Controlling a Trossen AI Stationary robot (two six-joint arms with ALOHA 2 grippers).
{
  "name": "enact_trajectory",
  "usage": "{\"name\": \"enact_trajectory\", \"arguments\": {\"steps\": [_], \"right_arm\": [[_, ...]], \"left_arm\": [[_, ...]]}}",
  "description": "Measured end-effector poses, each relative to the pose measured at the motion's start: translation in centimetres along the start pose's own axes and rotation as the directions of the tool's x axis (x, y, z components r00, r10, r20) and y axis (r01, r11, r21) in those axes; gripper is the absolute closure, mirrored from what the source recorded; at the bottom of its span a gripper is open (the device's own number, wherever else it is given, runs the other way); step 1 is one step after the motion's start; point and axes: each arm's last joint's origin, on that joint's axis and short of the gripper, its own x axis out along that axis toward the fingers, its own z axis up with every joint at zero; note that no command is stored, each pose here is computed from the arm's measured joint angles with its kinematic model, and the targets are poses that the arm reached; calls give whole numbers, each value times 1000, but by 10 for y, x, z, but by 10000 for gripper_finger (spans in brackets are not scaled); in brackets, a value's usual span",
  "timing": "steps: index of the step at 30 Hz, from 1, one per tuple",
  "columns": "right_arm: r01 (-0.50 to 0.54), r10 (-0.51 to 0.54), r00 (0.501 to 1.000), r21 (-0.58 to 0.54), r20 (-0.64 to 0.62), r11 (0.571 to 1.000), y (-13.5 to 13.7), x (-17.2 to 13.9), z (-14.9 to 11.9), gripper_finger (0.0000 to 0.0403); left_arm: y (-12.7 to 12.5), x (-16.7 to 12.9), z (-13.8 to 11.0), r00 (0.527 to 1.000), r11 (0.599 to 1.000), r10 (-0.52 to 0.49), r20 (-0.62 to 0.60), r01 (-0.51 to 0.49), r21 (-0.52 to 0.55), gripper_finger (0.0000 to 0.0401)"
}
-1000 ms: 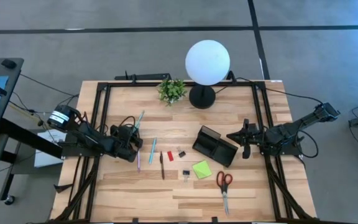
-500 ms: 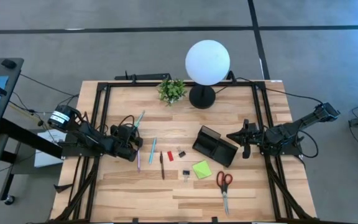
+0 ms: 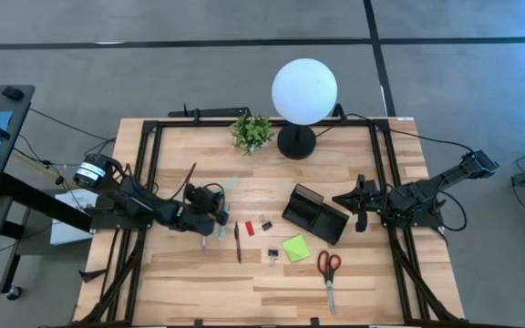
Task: Pick and place office supplies into organizer
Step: Put the light blue pencil into the desk organizer
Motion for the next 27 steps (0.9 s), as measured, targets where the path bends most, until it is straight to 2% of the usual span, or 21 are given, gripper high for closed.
{"name": "enact_trajectory", "arguments": {"steps": [5,9,12,16,21,24,27], "right_arm": [[2,-2,1000,14,1,1000,0,0,0,403],[2,-2,1000,27,1,1000,0,0,0,403],[2,-2,1000,26,1,1000,0,0,0,403],[2,-2,1000,27,1,1000,0,0,0,403],[2,-2,1000,26,1,1000,0,0,0,403],[2,-2,1000,27,1,1000,0,0,0,403],[3,-3,1000,41,2,999,0,0,0,403]], "left_arm": [[-23,6,24,999,997,-40,21,39,72,385],[-46,10,48,993,983,-118,27,113,145,388],[-63,10,71,982,961,-181,44,167,222,388],[-85,9,101,969,912,-247,27,223,345,389],[-109,-5,147,966,793,-234,-114,257,552,389],[-115,-20,178,961,715,-197,-193,275,643,389],[-119,-35,207,949,632,-218,-229,316,708,389]]}}
